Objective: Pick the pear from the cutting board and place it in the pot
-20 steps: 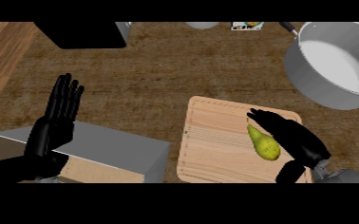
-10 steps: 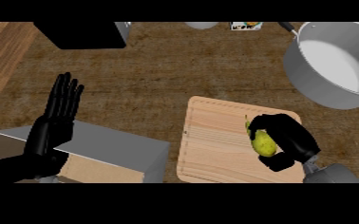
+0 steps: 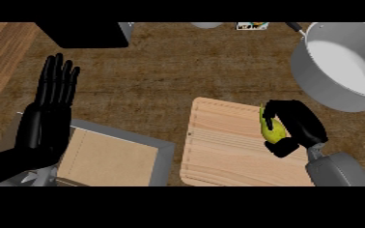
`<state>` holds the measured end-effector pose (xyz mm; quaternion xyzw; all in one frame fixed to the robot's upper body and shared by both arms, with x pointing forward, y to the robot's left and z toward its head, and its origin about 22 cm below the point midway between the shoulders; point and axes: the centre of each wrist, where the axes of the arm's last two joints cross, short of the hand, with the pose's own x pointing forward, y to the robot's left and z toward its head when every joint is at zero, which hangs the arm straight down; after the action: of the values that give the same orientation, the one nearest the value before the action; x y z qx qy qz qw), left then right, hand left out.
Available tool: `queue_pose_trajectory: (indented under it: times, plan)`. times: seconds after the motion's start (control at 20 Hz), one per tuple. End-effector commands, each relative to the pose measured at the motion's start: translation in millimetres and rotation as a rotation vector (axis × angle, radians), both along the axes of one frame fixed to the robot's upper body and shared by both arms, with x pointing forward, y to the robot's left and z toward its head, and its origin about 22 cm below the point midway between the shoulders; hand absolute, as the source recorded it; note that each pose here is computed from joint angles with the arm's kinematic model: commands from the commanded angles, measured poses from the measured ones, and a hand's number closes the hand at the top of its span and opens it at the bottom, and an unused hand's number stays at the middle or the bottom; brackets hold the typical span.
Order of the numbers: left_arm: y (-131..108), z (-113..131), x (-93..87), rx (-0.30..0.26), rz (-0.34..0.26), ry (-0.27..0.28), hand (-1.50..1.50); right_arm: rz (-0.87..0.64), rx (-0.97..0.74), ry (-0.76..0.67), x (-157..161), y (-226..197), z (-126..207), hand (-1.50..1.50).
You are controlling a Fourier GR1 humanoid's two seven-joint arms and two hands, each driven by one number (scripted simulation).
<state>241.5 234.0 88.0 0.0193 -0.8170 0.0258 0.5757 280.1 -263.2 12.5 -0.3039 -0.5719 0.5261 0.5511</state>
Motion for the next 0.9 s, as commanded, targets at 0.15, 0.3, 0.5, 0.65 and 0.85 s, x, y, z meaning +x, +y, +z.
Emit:
queue_pose_trajectory:
  times: [0.15,0.3,0.5,0.65,0.85]
  plan:
    - [-1,-11,-4.5,0.013,-0.024,0.090,0.00,-0.711,0.034,-0.019,49,-53,29,1.50]
    - [-11,-8,-3.8,0.003,-0.069,0.098,0.00,-0.914,0.038,-0.092,75,-58,59,1.50]
    - [-20,-5,-2.2,0.014,-0.118,0.091,0.00,-1.145,-0.020,-0.246,104,-66,110,1.50]
    - [-30,-5,-1.2,0.018,-0.160,0.104,0.00,-1.276,-0.063,-0.345,120,-63,136,1.50]
    - [-34,-8,5.6,0.045,-0.167,0.098,0.00,-1.422,-0.191,-0.414,138,-60,164,1.50]
